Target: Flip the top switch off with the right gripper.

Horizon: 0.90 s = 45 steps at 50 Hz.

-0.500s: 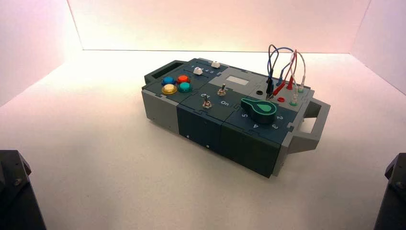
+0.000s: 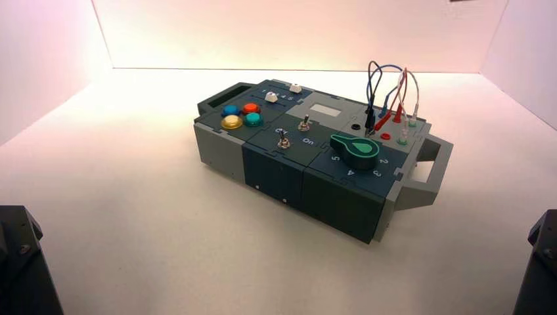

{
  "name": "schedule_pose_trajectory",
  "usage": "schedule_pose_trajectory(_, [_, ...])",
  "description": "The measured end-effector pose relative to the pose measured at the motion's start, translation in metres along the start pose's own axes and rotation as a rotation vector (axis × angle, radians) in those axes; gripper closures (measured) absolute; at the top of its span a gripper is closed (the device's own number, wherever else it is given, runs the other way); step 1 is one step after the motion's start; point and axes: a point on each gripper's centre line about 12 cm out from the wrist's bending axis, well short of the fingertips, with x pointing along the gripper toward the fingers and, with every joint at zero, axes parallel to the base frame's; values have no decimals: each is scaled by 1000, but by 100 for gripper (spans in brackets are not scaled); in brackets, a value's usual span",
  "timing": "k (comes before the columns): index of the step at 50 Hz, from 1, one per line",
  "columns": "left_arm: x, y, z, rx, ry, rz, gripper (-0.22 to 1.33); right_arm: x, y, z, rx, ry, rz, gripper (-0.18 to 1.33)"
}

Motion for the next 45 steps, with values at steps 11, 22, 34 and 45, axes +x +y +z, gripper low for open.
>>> schedule_pose_trajectory(11, [25,1,-6,-6,167,3,128,7,2,0,21,94,2,129])
schedule_pose_trajectory(22, [81,-5,15,13,366,-19,127,16,11,6,83,310,24,129])
schedule_pose_trajectory(34, [144,-13,25,34,476,-40,127,16,20,6,137,399,66,129])
schedule_pose_trajectory(45, [191,-15,25,60,539,-49,127,21,21,2,164,430,77,129])
